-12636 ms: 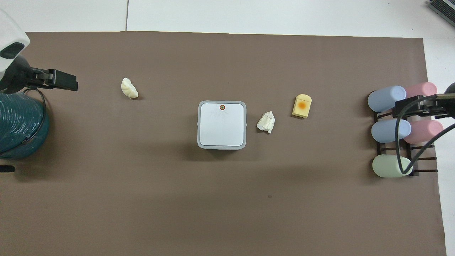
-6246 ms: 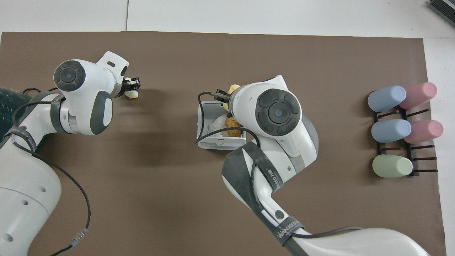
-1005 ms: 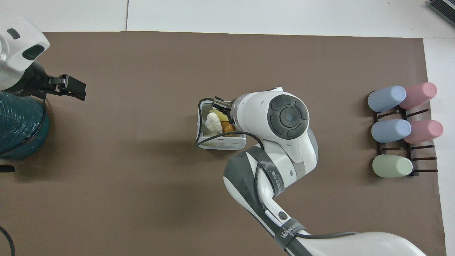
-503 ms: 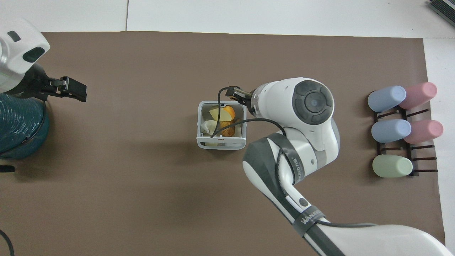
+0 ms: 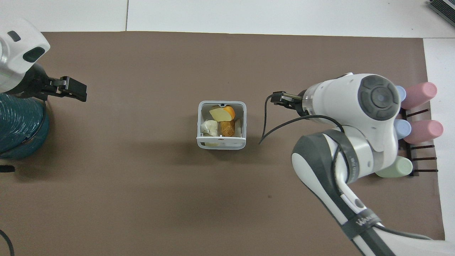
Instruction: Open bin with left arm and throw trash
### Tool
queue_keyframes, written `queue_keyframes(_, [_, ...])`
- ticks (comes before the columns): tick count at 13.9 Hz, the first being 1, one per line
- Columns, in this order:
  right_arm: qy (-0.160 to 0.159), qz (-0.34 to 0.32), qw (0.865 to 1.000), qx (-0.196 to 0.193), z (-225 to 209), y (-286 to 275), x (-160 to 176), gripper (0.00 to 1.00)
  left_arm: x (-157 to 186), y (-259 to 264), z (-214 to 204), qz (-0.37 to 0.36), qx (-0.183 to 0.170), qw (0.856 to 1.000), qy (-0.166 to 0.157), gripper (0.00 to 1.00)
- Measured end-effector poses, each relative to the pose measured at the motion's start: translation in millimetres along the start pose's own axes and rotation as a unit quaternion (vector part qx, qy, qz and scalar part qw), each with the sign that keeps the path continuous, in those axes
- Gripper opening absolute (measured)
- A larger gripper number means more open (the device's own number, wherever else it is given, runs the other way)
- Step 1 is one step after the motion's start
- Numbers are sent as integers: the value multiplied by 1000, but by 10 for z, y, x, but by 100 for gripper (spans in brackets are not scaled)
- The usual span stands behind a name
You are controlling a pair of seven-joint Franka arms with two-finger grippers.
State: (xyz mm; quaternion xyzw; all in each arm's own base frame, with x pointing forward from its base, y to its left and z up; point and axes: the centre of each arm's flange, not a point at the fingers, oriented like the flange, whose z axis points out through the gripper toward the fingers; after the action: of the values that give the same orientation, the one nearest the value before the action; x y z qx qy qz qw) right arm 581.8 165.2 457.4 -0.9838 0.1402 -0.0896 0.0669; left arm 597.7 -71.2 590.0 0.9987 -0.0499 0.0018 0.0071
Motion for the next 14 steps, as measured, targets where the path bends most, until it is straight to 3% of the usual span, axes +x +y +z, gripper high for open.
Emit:
queue_keyframes(6, [-11, -44, 999, -28, -622, 1185, 361, 100, 1, -31, -1, -3, 0, 1000, 0, 100])
queue_keyframes(11, [-29, -57, 996, -57, -1307, 1236, 563, 100, 2, -56, -2, -5, 1, 1000, 1, 100])
queue_keyframes(14, [-34, -70, 995, -61, -1412, 1215, 574, 100, 14, -57, -11, -5, 1, 1000, 6, 100])
